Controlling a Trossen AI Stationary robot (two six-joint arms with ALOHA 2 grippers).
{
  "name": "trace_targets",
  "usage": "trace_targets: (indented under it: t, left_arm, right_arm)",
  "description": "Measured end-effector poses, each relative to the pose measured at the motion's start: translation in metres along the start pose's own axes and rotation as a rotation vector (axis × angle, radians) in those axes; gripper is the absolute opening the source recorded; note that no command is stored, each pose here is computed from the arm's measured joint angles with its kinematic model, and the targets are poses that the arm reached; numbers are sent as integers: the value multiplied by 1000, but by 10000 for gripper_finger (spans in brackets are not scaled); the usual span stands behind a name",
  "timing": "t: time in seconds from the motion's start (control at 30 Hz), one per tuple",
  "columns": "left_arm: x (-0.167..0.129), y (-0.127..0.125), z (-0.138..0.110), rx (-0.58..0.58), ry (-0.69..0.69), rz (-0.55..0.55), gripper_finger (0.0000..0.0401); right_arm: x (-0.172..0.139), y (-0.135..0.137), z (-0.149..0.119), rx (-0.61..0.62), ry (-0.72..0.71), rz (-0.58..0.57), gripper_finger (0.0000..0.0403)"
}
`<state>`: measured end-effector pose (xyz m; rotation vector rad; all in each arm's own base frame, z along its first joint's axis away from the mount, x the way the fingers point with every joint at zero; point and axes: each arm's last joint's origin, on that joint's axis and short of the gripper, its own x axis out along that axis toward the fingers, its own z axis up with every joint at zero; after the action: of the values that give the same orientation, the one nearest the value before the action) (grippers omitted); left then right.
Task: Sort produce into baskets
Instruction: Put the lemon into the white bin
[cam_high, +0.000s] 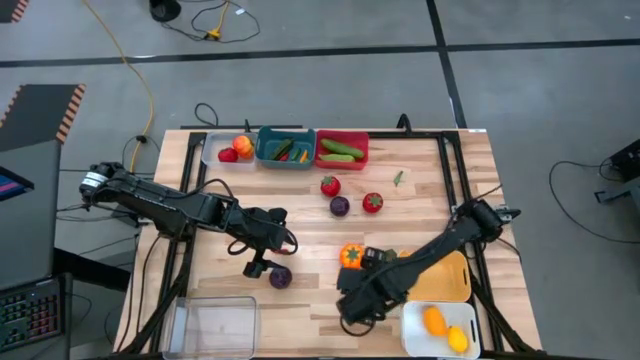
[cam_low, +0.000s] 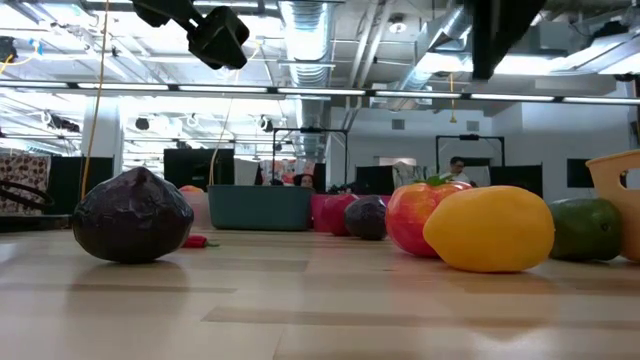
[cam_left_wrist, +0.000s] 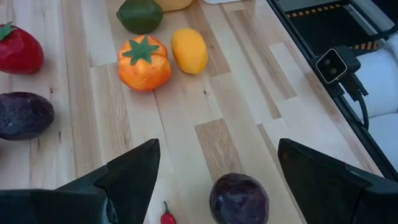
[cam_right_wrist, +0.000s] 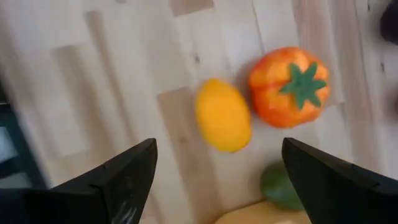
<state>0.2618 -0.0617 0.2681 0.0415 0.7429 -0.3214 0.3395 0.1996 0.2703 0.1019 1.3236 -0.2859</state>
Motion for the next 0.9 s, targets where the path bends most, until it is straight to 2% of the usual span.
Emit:
trace_targets:
  t: [0.23,0.4,0.63,0.9]
  left_arm:
    - [0,0,0,3,0,0,314]
    - [0,0,0,3,0,0,314]
    - [0,0,0,2,0,0,314]
    - [0,0,0,3,0,0,314]
  right_arm:
    - [45,-8,18,-82,95,-88,371]
    - [70,-15,28,-96,180,-85,359]
    - [73,-23,33,-86,216,-69,343]
    - [71,-19,28,-86,286,3,341]
